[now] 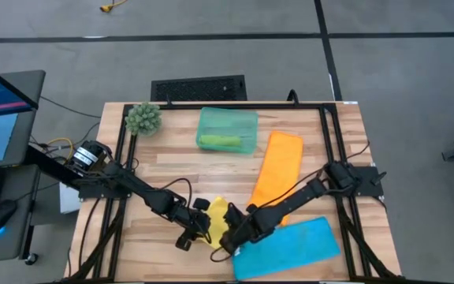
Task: Roll microfiber towels into tight, uniform cylinder then place into a basket
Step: Roll the yellow towel
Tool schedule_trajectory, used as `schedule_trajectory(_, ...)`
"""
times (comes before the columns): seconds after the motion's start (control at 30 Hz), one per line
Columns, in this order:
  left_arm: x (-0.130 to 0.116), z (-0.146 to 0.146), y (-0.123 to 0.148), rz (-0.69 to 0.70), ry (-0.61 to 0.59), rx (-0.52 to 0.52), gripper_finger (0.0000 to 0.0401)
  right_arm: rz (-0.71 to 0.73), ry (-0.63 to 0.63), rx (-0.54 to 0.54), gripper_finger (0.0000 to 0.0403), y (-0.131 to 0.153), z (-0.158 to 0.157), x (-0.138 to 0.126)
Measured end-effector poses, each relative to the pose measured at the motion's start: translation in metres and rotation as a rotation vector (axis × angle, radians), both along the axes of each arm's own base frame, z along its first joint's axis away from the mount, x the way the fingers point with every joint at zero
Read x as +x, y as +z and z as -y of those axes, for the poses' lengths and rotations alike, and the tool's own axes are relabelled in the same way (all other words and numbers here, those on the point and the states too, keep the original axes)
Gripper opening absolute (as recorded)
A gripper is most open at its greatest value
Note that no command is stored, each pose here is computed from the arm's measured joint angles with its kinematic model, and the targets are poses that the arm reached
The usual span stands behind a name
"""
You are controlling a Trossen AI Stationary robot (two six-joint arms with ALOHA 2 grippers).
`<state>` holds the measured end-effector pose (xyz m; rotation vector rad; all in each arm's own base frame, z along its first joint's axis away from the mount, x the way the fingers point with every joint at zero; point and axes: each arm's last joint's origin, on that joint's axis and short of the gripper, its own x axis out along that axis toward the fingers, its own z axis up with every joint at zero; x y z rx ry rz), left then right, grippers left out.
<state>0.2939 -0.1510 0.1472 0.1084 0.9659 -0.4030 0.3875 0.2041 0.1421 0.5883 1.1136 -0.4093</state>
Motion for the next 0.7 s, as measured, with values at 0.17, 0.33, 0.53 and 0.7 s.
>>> schedule_trajectory(0.17, 0.0, 0.0, 0.0, -0.004, -0.011, -0.009, 0.0153, 0.018, 0.035, 0.085, 0.0001, -0.011, 0.006, 0.003)
schedule_trajectory(0.33, 0.002, 0.002, 0.002, 0.031, -0.062, -0.023, 0.0153, -0.011, 0.068, 0.1, 0.0001, -0.014, 0.021, 0.006)
schedule_trajectory(0.53, 0.002, 0.003, 0.003, 0.046, -0.091, -0.019, 0.0153, -0.025, 0.108, 0.092, 0.0, -0.015, 0.052, 0.018)
schedule_trajectory(0.7, 0.003, 0.003, 0.003, 0.05, -0.086, -0.012, 0.0153, -0.028, 0.123, 0.076, 0.0, -0.016, 0.073, 0.025)
